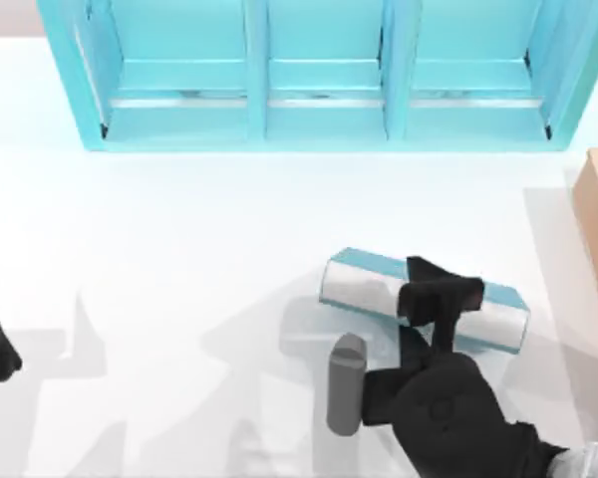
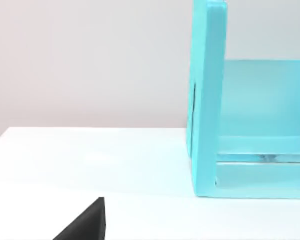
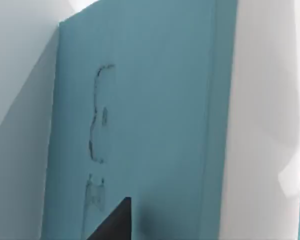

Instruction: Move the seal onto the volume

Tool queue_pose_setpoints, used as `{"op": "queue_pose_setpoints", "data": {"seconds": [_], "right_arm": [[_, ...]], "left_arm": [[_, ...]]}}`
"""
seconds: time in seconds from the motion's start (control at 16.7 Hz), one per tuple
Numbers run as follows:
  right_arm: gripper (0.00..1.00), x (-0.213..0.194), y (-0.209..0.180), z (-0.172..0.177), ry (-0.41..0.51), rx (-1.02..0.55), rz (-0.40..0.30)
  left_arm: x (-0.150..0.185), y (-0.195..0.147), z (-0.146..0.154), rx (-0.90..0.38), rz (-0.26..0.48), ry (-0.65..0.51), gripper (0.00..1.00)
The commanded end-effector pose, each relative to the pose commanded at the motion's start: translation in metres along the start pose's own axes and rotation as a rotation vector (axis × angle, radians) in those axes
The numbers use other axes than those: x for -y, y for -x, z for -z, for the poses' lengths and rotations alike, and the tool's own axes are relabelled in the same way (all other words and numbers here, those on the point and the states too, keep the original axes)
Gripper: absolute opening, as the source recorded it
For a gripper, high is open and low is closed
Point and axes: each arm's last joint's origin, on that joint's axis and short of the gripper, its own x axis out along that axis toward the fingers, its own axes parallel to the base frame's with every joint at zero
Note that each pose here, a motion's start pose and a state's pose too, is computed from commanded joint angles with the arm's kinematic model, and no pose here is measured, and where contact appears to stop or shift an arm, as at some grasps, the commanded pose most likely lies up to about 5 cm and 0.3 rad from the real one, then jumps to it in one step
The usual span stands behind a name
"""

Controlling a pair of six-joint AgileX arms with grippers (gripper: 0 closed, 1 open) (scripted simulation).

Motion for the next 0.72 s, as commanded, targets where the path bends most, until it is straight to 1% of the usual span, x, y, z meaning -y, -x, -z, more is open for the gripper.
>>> {"op": "queue_pose_setpoints", "data": {"seconds": [0.54,0.72], "right_arm": [[1.0,-0.001,0.0,0.0,0.002,0.001,-0.002],[1.0,-0.007,0.012,-0.01,-0.004,0.021,-0.022]], "left_arm": [[0.0,0.0,0.0,0.0,0.0,0.0,1.0],[0.0,0.0,0.0,0.0,0.0,0.0,1.0]]}}
